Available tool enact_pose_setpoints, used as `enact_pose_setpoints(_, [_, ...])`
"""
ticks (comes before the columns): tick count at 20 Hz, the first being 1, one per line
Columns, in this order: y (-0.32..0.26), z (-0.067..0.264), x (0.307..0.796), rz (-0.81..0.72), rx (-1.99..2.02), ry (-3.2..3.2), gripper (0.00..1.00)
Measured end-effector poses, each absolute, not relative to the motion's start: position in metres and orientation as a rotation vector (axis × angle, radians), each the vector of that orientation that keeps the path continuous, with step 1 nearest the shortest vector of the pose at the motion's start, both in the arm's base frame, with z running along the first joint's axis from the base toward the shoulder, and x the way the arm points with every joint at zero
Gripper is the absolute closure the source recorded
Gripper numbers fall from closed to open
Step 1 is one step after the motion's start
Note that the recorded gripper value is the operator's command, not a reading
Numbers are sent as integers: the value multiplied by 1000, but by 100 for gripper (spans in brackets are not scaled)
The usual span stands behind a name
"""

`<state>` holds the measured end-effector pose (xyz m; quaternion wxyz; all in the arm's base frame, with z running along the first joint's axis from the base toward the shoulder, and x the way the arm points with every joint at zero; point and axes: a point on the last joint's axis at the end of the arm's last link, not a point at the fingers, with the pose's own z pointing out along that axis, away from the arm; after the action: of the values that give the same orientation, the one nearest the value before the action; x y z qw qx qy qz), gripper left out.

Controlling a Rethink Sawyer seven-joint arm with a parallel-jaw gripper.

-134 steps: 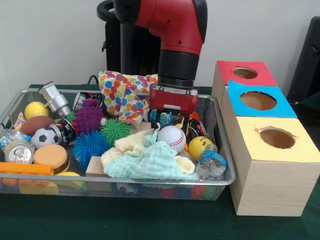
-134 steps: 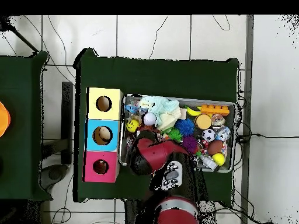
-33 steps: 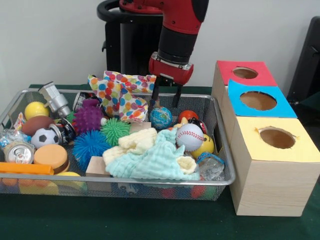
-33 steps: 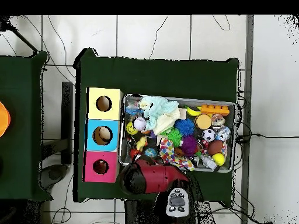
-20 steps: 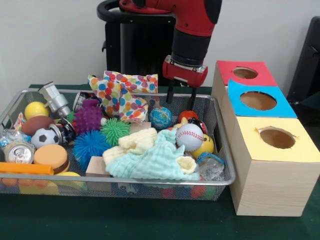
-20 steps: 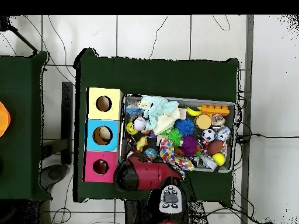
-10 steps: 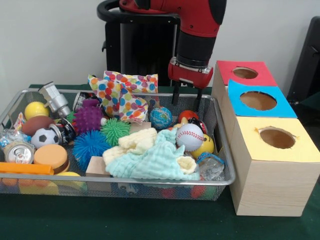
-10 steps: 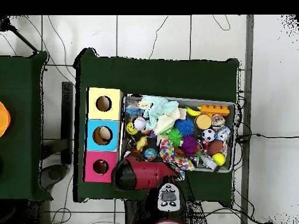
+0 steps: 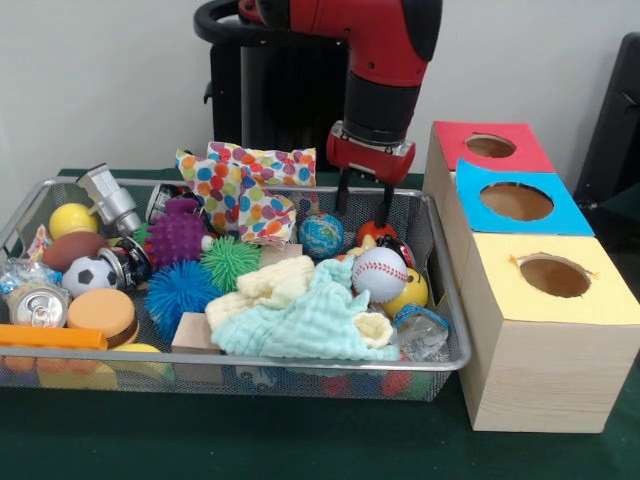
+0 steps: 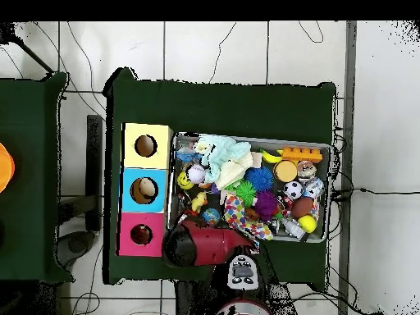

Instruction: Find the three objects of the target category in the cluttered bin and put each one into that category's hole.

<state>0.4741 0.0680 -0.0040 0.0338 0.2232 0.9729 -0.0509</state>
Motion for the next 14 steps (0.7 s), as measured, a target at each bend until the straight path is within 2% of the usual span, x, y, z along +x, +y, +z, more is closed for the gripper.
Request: enact_pose_setpoints(14, [69,-9,476,-151,683,2988,0])
